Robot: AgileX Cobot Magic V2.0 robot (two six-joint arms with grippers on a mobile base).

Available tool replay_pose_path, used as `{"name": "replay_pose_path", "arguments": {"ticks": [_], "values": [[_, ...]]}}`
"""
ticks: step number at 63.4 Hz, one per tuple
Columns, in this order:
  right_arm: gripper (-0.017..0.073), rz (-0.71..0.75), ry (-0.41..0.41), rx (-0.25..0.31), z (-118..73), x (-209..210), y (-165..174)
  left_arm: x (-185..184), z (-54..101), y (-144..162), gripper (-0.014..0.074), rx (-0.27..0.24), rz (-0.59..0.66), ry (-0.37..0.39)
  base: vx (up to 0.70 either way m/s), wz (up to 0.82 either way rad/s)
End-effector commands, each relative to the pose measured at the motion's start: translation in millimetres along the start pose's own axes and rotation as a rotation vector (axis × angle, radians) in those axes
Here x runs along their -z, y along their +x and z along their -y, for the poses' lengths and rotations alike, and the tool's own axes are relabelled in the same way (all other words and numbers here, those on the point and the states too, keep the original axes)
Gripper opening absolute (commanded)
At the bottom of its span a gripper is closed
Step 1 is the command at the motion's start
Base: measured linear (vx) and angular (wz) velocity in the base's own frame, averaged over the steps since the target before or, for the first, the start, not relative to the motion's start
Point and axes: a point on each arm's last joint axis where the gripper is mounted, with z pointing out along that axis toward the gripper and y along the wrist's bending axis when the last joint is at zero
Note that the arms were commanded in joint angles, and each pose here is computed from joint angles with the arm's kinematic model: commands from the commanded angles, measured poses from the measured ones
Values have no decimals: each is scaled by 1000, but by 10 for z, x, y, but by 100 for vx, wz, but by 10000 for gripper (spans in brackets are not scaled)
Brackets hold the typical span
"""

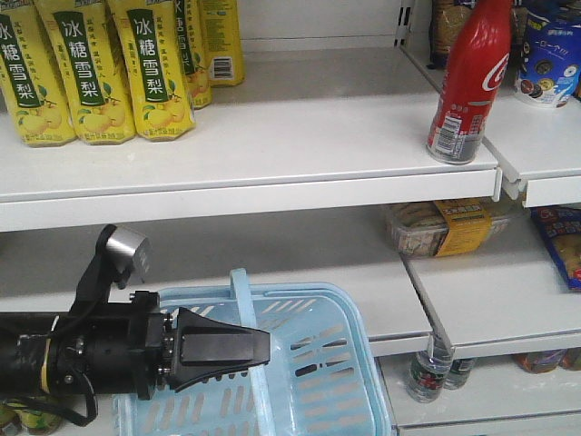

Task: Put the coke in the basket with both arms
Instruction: 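Drive toward the shelf with the red Coca-Cola bottle, basket held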

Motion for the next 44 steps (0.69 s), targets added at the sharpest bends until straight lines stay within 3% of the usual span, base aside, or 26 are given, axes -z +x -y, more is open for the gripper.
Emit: {"name": "replay_pose_path", "arguments": {"ticks": [1,44], "values": [[-5,72,10,7,10,6,-22,31,314,3,-8,-35,-34,246,3,0],[-5,72,10,7,10,6,-22,31,314,3,-8,-35,-34,246,2,2]]}}
